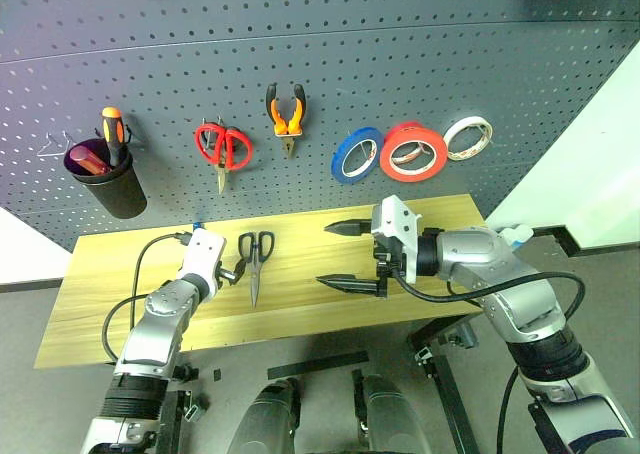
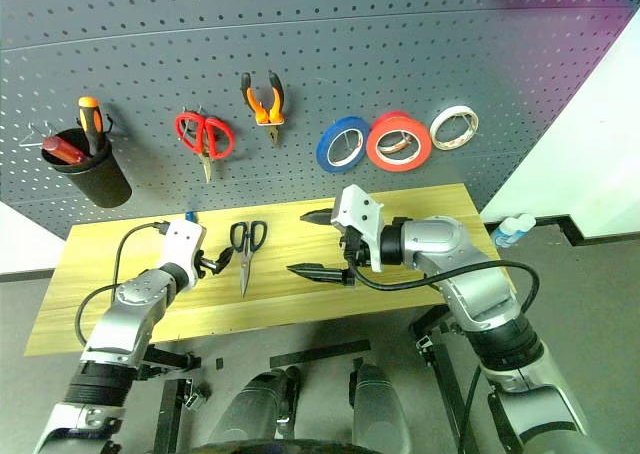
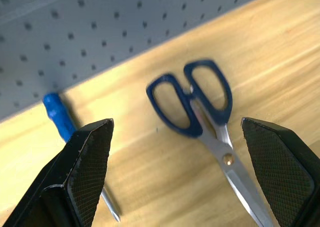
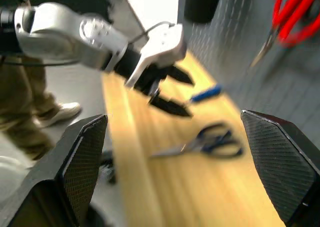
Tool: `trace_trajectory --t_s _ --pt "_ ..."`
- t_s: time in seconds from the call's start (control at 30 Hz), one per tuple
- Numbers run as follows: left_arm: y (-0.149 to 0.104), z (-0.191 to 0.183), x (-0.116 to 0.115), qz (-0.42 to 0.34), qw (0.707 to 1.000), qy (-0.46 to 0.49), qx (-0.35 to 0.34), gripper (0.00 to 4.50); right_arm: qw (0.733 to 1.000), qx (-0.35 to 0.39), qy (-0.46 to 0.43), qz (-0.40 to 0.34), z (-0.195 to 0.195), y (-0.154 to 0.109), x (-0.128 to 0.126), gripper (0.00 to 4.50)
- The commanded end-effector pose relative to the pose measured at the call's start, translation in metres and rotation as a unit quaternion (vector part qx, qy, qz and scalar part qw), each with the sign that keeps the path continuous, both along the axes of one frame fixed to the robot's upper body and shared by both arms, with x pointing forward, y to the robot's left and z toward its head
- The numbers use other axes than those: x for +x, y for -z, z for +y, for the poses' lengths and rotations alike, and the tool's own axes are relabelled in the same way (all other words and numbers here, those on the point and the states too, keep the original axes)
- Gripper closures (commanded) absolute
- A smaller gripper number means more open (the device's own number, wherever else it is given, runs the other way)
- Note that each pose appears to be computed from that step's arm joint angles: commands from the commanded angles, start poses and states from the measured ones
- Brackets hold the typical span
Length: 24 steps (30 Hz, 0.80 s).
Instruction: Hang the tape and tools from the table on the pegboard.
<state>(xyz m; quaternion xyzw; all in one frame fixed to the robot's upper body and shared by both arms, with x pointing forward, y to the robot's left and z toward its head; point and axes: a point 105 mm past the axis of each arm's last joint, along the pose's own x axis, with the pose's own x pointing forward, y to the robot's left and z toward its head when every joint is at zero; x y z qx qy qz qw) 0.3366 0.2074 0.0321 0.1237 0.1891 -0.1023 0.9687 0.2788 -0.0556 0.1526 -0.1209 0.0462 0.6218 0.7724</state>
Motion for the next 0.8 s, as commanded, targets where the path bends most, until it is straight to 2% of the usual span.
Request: trace_trajectory --t_s 0.03,0.07,0.3,0.47,0.63,0.8 --pt "-0.001 -0.005 0.006 0.010 1.000 -0.014 -0.001 0.21 1.000 0.026 0.000 0.014 0.000 -0.004 -0.002 0.03" --pt "0.001 -0.010 0.006 0.015 1.000 -0.011 -0.004 0.11 1.000 0.021 0.007 0.011 0.000 -0.001 0.000 0.01" --pt "0.013 -0.020 0.018 0.067 0.996 -0.056 -0.016 0.11 1.000 0.014 0.010 0.019 0.001 0.008 0.000 0.01" --pt "0.031 -0.034 0.031 0.155 0.985 -0.072 0.005 0.11 1.000 0.004 0.010 0.019 0.002 0.014 -0.002 0.01" --pt "0.029 -0.042 0.045 0.183 0.979 -0.091 0.001 0.11 1.000 0.002 0.015 0.020 0.002 0.018 -0.004 0.01" --pt "0.028 -0.044 0.046 0.211 0.971 -0.111 0.012 0.11 0.999 0.002 0.028 0.020 -0.001 0.019 -0.004 0.01"
